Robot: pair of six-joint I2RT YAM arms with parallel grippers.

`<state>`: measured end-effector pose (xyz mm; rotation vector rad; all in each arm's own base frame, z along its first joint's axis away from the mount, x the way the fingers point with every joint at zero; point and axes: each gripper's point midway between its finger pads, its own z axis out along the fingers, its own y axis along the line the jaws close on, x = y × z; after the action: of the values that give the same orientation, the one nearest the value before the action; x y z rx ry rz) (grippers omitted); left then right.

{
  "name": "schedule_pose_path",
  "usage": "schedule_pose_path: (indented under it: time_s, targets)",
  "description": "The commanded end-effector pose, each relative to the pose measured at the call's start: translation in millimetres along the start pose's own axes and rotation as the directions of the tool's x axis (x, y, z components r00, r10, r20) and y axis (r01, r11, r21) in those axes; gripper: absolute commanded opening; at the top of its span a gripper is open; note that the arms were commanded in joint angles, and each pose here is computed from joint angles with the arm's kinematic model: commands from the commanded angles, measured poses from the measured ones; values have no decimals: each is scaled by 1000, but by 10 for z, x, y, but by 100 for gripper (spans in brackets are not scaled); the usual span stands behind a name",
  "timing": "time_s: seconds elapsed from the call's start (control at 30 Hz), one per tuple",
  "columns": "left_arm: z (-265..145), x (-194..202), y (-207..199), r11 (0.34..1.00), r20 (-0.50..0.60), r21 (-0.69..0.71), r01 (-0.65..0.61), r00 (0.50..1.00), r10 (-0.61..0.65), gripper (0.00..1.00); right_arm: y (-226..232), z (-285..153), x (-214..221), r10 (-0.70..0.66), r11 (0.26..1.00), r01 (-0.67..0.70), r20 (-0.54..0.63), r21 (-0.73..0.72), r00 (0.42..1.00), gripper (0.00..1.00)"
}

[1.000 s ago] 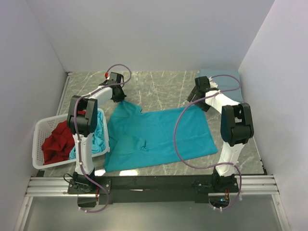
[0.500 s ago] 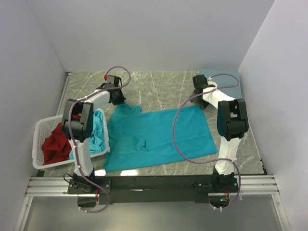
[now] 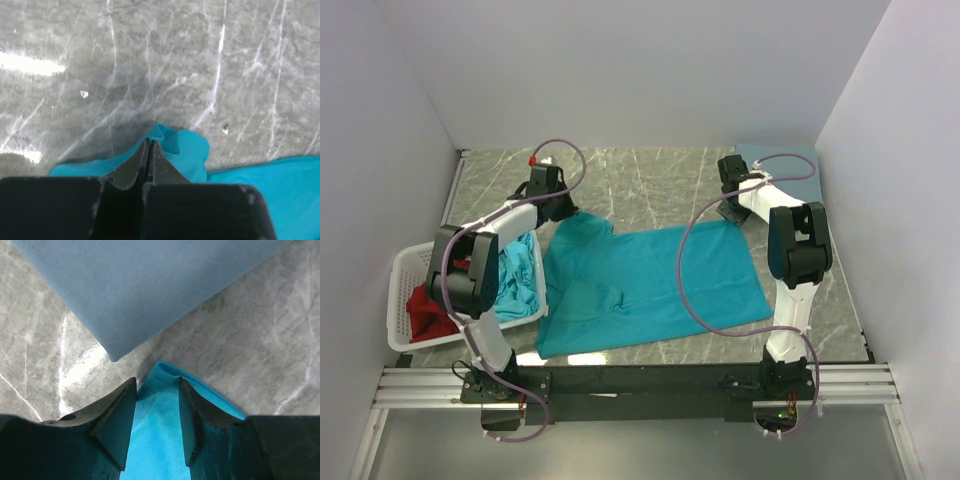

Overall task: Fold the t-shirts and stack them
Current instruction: Fold the tshirt

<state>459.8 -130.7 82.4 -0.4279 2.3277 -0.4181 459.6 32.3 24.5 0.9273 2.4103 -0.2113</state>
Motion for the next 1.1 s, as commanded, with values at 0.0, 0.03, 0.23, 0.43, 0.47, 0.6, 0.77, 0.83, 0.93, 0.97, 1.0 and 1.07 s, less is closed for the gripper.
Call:
schedule_pose_path:
  time_s: [0.0, 0.03, 0.23, 0.43, 0.47, 0.6, 0.77, 0.83, 0.93, 0.97, 1.0, 1.07]
  targets:
    - [-199, -128, -228, 993, 67, 114, -30, 997, 22, 0, 63, -100, -205, 28, 999, -29, 61, 19, 998, 46]
    - [-220, -110, -243, 991, 67, 126, -34, 997, 25, 0, 39, -74, -182, 21, 999, -23, 53, 36, 998, 47]
    - [-425, -1, -248, 989, 86, 146, -35, 996, 23, 1, 79, -20, -196, 13, 999, -16, 49, 52, 999, 45]
    - [-583, 91, -239, 987, 87, 158, -36, 996, 22, 1, 57, -29, -192, 7, 997, -10, 49, 70, 999, 40]
    - [-589, 120, -222, 988, 85, 152, -35, 996, 23, 1, 63, -40, -194, 6, 997, -9, 48, 71, 999, 38]
    - [-666, 136, -263, 984, 90, 172, -40, 996, 25, 1, 36, -38, -180, -2, 997, -2, 42, 84, 999, 23]
    - [-743, 181, -306, 981, 94, 186, -50, 995, 33, 0, 54, -75, -202, -3, 998, 0, 50, 70, 999, 0]
    - [-771, 189, -318, 981, 94, 187, -50, 995, 33, 1, 61, -112, -232, 0, 998, -3, 56, 63, 998, 0]
    - [-839, 229, -320, 981, 99, 188, -55, 994, 36, 1, 96, -197, -262, 1, 999, -4, 67, 35, 998, 0]
    - [-851, 247, -301, 982, 101, 183, -54, 994, 35, 1, 79, -202, -242, -2, 999, 0, 64, 34, 998, 0]
    - [-901, 234, -306, 981, 111, 186, -55, 993, 35, 1, 86, -218, -237, -2, 1000, 0, 65, 25, 998, 0]
    - [-933, 275, -267, 983, 112, 177, -54, 993, 35, 1, 62, -286, -227, -1, 1000, 0, 68, 10, 998, 0]
